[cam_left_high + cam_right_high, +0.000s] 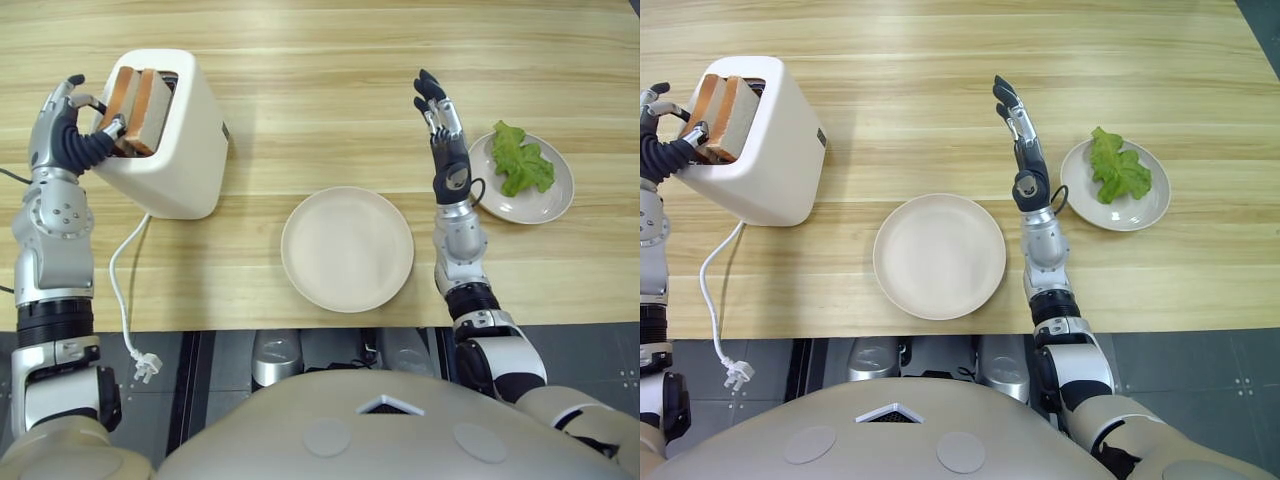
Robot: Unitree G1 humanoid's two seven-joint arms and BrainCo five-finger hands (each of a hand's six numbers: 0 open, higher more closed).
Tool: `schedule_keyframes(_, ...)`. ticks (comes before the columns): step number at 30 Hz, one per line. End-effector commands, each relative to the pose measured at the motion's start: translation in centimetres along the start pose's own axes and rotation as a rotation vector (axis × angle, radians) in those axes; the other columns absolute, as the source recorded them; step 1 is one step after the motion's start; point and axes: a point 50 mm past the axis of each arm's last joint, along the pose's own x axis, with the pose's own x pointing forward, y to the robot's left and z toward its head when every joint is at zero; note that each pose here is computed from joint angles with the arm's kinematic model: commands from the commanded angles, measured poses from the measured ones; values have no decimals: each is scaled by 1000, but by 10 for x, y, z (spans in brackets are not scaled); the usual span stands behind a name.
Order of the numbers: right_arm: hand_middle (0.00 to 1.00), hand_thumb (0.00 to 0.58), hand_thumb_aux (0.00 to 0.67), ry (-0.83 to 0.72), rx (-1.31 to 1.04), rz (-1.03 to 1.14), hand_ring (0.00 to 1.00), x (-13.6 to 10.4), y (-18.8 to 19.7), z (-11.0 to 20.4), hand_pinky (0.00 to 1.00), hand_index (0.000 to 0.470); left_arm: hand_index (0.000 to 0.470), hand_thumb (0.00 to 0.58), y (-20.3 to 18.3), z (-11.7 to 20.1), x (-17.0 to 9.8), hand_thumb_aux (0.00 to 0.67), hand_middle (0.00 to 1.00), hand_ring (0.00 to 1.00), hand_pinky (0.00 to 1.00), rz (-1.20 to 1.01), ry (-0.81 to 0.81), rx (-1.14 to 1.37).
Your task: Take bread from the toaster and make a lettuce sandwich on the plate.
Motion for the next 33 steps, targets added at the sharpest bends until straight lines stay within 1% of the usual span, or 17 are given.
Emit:
schedule_keyframes(1, 0, 0, 0, -17, -21, -3, 0, 4, -3, 2, 0, 0, 460, 580, 43, 19, 0, 670, 1000, 1000, 1000, 224, -88, 46)
schedule_keyframes(4, 0, 0, 0, -47, -139, 5, 0, 10, -18, 8, 0, 0, 460, 580, 71, 47, -8, 670, 1000, 1000, 1000, 393, -221, 20)
schedule_keyframes(6, 0, 0, 0, -49, -249, -1, 0, 13, -37, 10, 0, 0, 460, 580, 83, 66, -16, 670, 1000, 1000, 1000, 466, -316, -17)
schedule_keyframes(8, 0, 0, 0, -25, -425, 18, 0, 13, -57, 11, 0, 0, 460, 580, 92, 85, -26, 670, 1000, 1000, 1000, 503, -411, -67)
schedule_keyframes(10, 0, 0, 0, 41, -615, 26, 0, 9, -82, 6, 0, 0, 460, 580, 89, 104, -34, 670, 1000, 1000, 1000, 463, -499, -130)
schedule_keyframes(11, 0, 0, 0, 74, -699, 25, 0, 6, -93, 3, 0, 0, 460, 580, 81, 111, -35, 670, 1000, 1000, 1000, 404, -530, -161)
schedule_keyframes(13, 0, 0, 0, 123, -905, 62, 0, -4, -112, -3, 0, 0, 460, 580, 51, 125, -37, 670, 1000, 1000, 1000, 188, -582, -316)
schedule_keyframes(15, 0, 0, 0, 136, -1172, 176, 0, -18, -127, -12, 0, 0, 460, 580, 11, 137, -42, 670, 1000, 1000, 1000, -88, -601, -475)
schedule_keyframes(16, 0, 0, 0, 148, -1261, 212, 0, -26, -135, -16, 0, 0, 460, 580, -8, 140, -44, 670, 1000, 1000, 1000, -199, -591, -536)
schedule_keyframes(19, 0, 0, 0, 259, -1452, 301, 0, -53, -162, -26, 0, 0, 460, 580, -67, 143, -61, 670, 1000, 1000, 1000, -536, -545, -639)
schedule_keyframes(21, 0, 0, 0, 339, -1522, 342, 0, -65, -176, -28, 0, 0, 460, 580, -94, 140, -70, 670, 1000, 1000, 1000, -681, -501, -670)
schedule_keyframes(23, 0, 0, 0, 394, -1569, 376, 0, -71, -186, -27, 0, 0, 460, 580, -113, 135, -76, 670, 1000, 1000, 1000, -776, -453, -670)
schedule_keyframes(26, 0, 0, 0, 442, -1634, 433, 0, -72, -197, -26, 0, 0, 460, 580, -136, 130, -87, 670, 1000, 1000, 1000, -863, -402, -657)
schedule_keyframes(29, 0, 0, 0, 440, -1664, 478, 0, -66, -201, -26, 0, 0, 460, 580, -154, 127, -94, 670, 1000, 1000, 1000, -890, -357, -637)
schedule_keyframes(33, 0, 0, 0, 459, -1689, 531, 0, -59, -203, -27, 0, 0, 460, 580, -170, 128, -101, 670, 1000, 1000, 1000, -868, -303, -615)
